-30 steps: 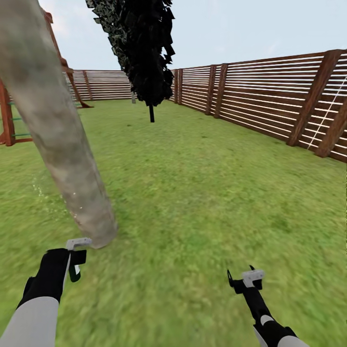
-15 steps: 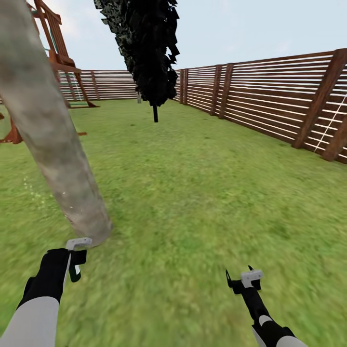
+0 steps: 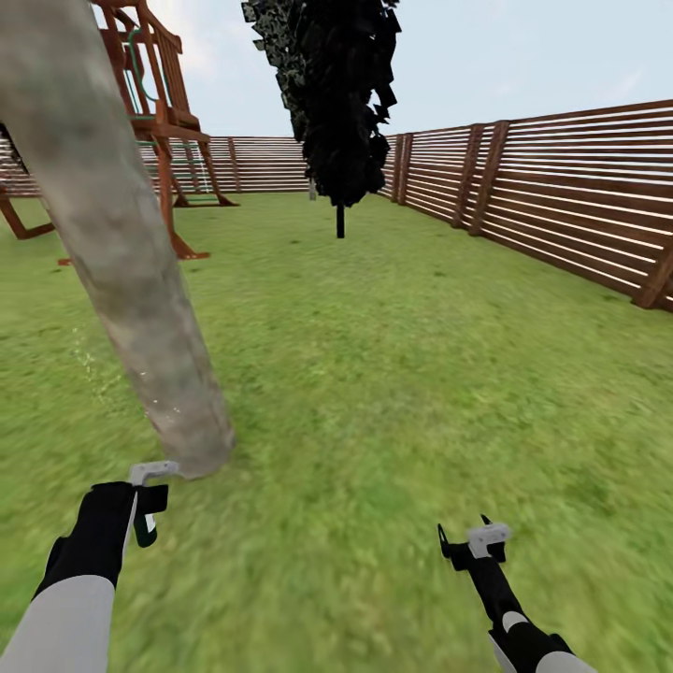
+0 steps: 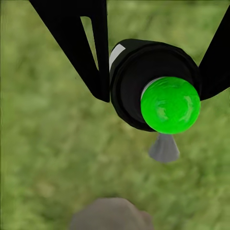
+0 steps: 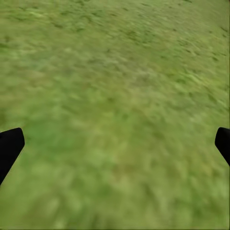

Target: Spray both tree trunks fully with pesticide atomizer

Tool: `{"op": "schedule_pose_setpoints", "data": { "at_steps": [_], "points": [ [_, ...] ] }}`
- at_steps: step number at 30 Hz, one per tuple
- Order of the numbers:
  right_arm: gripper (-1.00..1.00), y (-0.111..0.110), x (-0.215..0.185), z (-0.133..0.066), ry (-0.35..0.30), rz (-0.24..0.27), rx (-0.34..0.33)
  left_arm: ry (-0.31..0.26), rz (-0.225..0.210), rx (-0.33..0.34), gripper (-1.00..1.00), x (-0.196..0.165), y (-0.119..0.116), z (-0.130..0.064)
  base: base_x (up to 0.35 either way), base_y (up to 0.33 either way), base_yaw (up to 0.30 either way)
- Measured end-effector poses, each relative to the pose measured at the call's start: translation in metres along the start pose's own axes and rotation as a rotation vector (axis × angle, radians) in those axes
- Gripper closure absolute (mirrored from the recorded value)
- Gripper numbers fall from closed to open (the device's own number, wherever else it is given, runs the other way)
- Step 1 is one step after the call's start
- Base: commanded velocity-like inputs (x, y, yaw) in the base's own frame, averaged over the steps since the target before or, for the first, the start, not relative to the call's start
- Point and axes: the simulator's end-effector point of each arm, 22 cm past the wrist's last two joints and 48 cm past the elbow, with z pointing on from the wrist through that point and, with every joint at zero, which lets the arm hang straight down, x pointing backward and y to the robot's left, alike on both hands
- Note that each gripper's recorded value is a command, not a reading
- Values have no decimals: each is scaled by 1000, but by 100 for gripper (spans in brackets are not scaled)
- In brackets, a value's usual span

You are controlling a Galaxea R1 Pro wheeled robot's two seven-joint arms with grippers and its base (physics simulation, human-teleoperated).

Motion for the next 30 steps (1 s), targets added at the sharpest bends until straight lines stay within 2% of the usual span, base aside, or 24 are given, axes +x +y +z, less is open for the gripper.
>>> {"op": "schedule_pose_setpoints", "data": {
  "at_steps": [13,21,30],
  "points": [
    [-100,0,0,0,0,0,0,2,-1,9,100,2,-6,0,115,-258,31],
    [-100,0,0,0,0,0,0,3,-2,11,100,2,-7,0,113,-265,257],
    [-100,0,0,0,0,0,0,5,-4,19,100,3,-13,0,226,-207,276]
  ]
}}
